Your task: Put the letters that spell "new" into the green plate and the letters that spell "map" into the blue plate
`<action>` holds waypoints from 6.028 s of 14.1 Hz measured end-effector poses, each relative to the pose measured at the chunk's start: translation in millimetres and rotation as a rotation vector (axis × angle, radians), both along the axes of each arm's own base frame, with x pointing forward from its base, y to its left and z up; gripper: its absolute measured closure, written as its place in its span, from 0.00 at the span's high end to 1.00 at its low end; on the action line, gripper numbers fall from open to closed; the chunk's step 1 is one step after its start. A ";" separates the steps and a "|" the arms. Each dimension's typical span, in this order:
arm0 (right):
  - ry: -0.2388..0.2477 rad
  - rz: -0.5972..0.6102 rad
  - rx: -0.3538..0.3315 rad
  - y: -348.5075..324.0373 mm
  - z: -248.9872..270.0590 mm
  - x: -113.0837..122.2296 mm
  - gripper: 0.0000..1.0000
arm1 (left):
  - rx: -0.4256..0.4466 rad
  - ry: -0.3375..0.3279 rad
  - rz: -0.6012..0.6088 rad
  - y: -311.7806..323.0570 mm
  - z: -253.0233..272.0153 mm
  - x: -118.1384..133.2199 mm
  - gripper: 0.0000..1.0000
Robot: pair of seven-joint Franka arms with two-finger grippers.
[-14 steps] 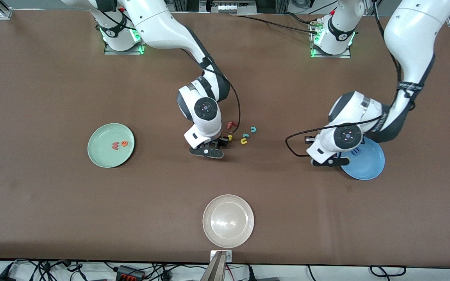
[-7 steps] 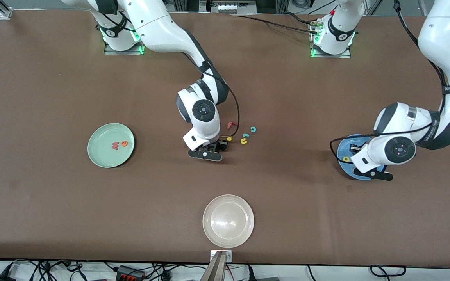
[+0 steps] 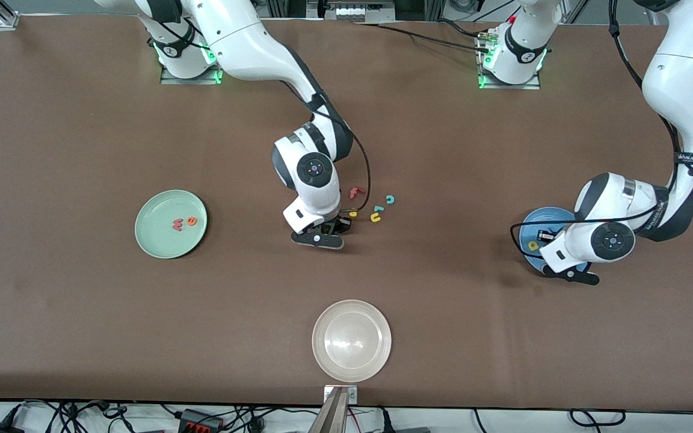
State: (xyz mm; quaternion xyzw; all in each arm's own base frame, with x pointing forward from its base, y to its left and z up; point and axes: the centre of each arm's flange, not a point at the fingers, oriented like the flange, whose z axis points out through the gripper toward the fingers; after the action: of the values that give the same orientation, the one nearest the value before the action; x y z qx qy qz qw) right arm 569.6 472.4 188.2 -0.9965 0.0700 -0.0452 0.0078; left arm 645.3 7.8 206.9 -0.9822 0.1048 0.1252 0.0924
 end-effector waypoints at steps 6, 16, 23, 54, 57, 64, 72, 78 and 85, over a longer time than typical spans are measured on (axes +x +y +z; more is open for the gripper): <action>0.150 0.047 -0.086 -138.3 53.8 57.1 0.26 | -0.043 -0.132 -0.005 -41.5 118.1 16.8 1.00; 0.332 0.246 -0.124 -417.7 55.7 26.7 0.26 | -0.121 -0.128 0.152 -55.3 321.0 -7.3 1.00; 0.292 0.310 -0.153 -445.1 24.2 30.7 0.26 | -0.167 -0.275 0.247 -19.3 343.0 -43.0 1.00; 0.123 0.072 -0.021 -493.7 350.8 49.6 1.00 | -0.182 -0.284 0.145 -31.9 357.4 -55.1 1.00; 0.093 -0.006 -0.022 -544.4 379.0 35.6 1.00 | -0.182 -0.283 0.145 -31.9 357.7 -55.1 1.00; 0.108 0.040 -0.010 -553.6 397.2 21.8 1.00 | -0.181 -0.277 0.145 -31.9 357.3 -55.8 1.00; 0.079 0.054 -0.004 -545.0 399.7 -7.2 1.00 | -0.182 -0.275 0.140 -35.3 359.0 -56.3 1.00; 0.103 0.060 0.000 -541.6 385.7 -11.0 1.00 | -0.183 -0.277 0.133 -35.5 360.6 -56.2 1.00; 0.108 0.078 -0.019 -533.6 383.1 -10.1 1.00 | -0.188 -0.276 0.112 -47.2 361.6 -56.9 1.00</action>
State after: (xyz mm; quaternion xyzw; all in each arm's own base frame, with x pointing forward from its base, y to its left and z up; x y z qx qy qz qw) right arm 559.5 -61.1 571.2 -0.9995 0.0309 0.0083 -0.0038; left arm 588.4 -39.4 568.4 -0.9987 0.0477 -0.0162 0.0068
